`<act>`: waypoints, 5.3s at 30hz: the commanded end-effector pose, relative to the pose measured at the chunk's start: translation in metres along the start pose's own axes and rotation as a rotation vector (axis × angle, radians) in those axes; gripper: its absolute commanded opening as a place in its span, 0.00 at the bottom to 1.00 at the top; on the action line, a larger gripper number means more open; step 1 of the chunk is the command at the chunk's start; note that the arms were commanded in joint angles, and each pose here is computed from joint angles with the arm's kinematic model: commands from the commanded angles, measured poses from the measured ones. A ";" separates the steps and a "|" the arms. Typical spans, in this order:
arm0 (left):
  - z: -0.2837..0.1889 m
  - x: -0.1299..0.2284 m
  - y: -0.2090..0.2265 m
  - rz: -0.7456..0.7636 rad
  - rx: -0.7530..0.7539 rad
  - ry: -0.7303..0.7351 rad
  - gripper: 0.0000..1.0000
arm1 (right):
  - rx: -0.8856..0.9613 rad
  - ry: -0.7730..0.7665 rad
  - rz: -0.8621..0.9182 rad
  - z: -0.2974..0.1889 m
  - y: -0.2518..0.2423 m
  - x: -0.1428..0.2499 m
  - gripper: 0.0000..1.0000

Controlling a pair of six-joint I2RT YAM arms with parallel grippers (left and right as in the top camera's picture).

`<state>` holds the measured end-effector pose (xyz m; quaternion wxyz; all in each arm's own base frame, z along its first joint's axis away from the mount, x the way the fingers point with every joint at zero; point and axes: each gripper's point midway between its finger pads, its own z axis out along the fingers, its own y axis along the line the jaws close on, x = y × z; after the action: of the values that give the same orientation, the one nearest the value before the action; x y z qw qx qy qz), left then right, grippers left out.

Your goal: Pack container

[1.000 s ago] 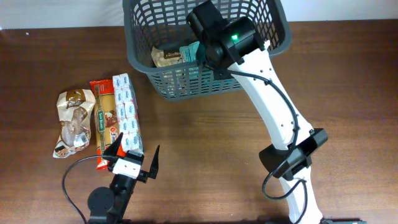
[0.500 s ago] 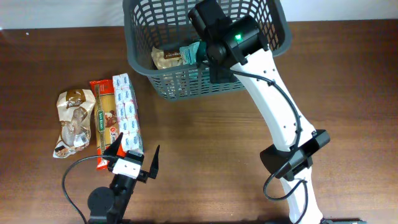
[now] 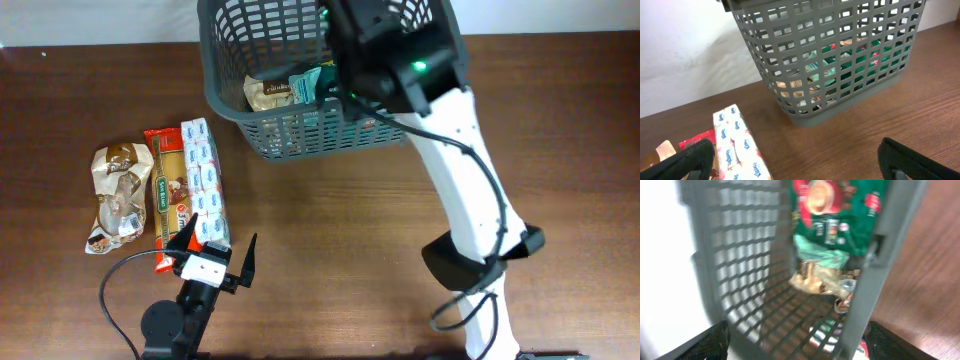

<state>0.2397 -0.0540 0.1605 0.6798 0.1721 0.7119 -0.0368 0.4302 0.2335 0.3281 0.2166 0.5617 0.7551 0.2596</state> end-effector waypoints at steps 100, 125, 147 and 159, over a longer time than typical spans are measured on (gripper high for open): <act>0.001 0.005 0.000 -0.007 -0.002 0.010 0.99 | 0.142 0.080 -1.374 -0.002 -0.034 -0.155 0.95; 0.001 0.005 0.000 -0.007 -0.002 0.010 0.99 | 0.236 -0.241 -0.836 -0.104 -0.110 -0.400 0.99; -0.015 -0.043 0.035 -0.420 -0.163 -0.046 0.99 | 0.242 -0.256 -0.794 -0.113 -0.121 -0.415 0.99; 0.003 -0.085 0.090 -0.265 -0.347 0.470 0.99 | 0.242 -0.256 -0.794 -0.113 -0.121 -0.415 0.99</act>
<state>0.2489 0.0059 0.2662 0.5531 -0.0621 0.8307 -0.0072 0.3838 -0.2096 0.3510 0.3196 0.2745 0.9068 -0.0098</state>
